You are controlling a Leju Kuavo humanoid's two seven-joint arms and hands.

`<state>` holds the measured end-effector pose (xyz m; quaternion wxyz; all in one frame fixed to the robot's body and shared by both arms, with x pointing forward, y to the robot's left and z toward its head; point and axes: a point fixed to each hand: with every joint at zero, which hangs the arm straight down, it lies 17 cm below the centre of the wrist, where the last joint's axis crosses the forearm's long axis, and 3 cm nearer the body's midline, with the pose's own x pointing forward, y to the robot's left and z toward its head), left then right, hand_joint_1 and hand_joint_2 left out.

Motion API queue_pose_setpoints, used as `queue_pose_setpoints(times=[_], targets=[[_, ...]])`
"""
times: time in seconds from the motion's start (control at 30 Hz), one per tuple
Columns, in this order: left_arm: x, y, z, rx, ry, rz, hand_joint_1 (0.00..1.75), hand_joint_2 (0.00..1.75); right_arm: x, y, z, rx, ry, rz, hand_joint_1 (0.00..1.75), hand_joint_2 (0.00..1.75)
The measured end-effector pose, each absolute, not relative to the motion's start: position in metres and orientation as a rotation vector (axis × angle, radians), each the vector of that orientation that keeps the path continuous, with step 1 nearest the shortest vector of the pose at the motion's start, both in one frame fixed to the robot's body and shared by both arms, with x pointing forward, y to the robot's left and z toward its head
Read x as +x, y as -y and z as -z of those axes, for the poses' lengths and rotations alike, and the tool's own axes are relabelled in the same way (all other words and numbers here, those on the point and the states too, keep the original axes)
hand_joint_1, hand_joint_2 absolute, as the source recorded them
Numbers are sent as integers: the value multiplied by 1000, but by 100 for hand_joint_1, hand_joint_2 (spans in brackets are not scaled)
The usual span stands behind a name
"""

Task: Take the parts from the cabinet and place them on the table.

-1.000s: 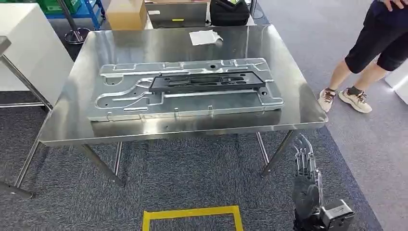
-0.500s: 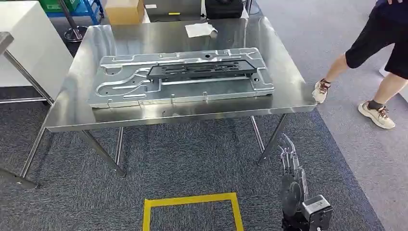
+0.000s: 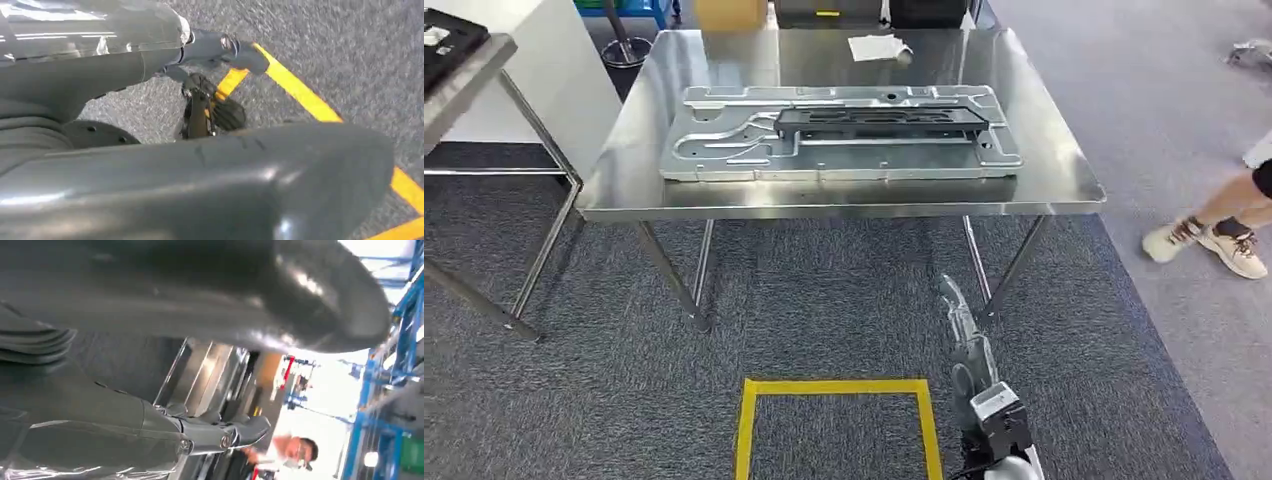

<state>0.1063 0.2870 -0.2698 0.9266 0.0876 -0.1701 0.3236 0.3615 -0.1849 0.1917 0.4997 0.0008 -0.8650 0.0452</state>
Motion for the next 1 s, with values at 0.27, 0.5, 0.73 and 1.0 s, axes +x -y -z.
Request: queue_pose_setpoints(times=[0.27,0.5,0.73,1.0], targets=[[100,-290,270,211,340,-662,0,0,378,146,-140,-89,1967,-289,0,0],[94,-286,272,216,314,-661,0,0,382,123,-91,-85,1862,-359,0,0],[91,-286,272,218,310,-660,0,0,375,113,-65,-62,1802,-395,0,0],[88,-288,273,231,307,-659,0,0,376,109,-64,-82,1807,-417,0,0]])
